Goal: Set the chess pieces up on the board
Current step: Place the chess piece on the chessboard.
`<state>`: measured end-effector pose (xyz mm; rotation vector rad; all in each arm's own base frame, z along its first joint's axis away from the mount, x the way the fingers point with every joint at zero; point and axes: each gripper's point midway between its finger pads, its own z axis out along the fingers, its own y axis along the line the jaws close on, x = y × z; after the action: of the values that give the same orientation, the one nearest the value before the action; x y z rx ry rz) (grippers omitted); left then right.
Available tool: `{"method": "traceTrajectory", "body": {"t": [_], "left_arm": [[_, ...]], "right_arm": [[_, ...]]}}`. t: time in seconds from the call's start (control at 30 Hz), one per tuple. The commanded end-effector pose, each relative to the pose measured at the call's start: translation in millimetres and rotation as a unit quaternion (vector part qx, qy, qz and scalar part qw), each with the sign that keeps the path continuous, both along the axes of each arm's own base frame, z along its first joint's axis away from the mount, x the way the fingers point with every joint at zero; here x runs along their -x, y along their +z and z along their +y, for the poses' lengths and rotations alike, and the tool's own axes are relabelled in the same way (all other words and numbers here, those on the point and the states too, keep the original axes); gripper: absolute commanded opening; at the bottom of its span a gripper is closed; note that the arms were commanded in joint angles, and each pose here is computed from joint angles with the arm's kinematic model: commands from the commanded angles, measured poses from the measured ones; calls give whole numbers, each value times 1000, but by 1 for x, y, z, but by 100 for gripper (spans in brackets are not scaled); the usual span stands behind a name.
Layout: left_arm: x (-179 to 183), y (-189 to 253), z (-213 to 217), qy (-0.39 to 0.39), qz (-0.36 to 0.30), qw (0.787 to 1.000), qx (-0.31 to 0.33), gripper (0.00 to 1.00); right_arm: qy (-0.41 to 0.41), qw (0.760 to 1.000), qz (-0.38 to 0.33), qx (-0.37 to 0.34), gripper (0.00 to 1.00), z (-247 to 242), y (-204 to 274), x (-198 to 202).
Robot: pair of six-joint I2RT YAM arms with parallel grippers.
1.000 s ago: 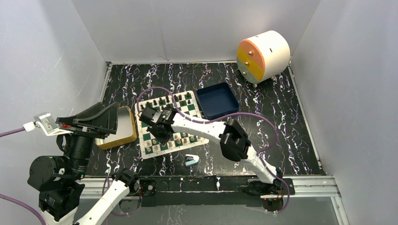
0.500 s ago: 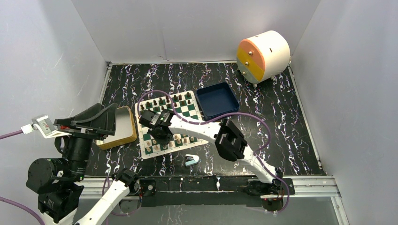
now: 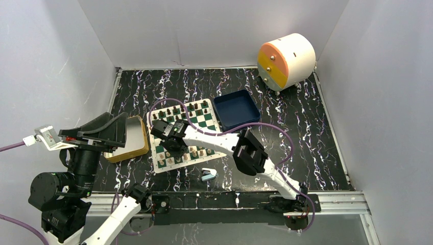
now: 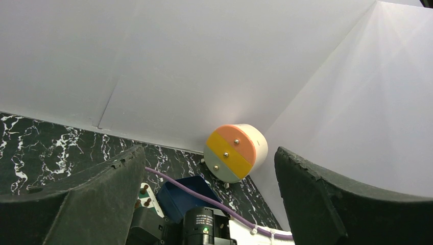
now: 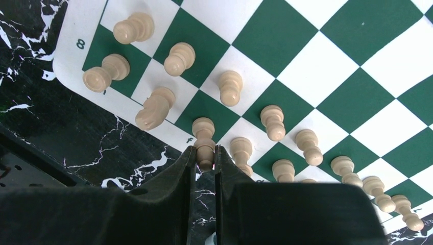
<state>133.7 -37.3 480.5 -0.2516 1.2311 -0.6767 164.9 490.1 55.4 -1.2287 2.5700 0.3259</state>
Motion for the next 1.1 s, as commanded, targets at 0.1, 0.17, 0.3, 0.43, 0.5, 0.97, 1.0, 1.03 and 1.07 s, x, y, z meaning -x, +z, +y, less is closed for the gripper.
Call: {"method": "traceTrajectory", "body": {"t": [0.1,0.17,0.3,0.43,0.5,0.97,1.0,1.03,1.07], "left_arm": [[0,7,1,4,-9,1000,1,94],[1,7,2,5,-11,1000,2,95],[1,7,2,5,-10,1000,2,94],[1,7,2,4,-11,1000,2,95],[1,7,2,4,-10,1000,2,95],[-2,2,-1,2,-7,1000,-8,95],[-2,2,-1,2,-7,1000,-9,95],[-2,1,-1,2,-7,1000,-10,95],[-2,1,-1,2,-6,1000,-11,95]], "right_arm": [[3,1000,-12,-21,17,15,5,-4],[3,1000,-12,-20,18,15,5,-4],[3,1000,-10,-22,22,16,5,-3],[3,1000,-7,-26,29,17,6,-3],[3,1000,-7,-31,32,19,8,-3],[0,998,-16,-63,45,28,28,-5],[1,997,-18,-69,47,29,33,-5],[0,997,-21,-75,48,31,38,-6],[0,996,-24,-82,50,32,42,-7]]}}
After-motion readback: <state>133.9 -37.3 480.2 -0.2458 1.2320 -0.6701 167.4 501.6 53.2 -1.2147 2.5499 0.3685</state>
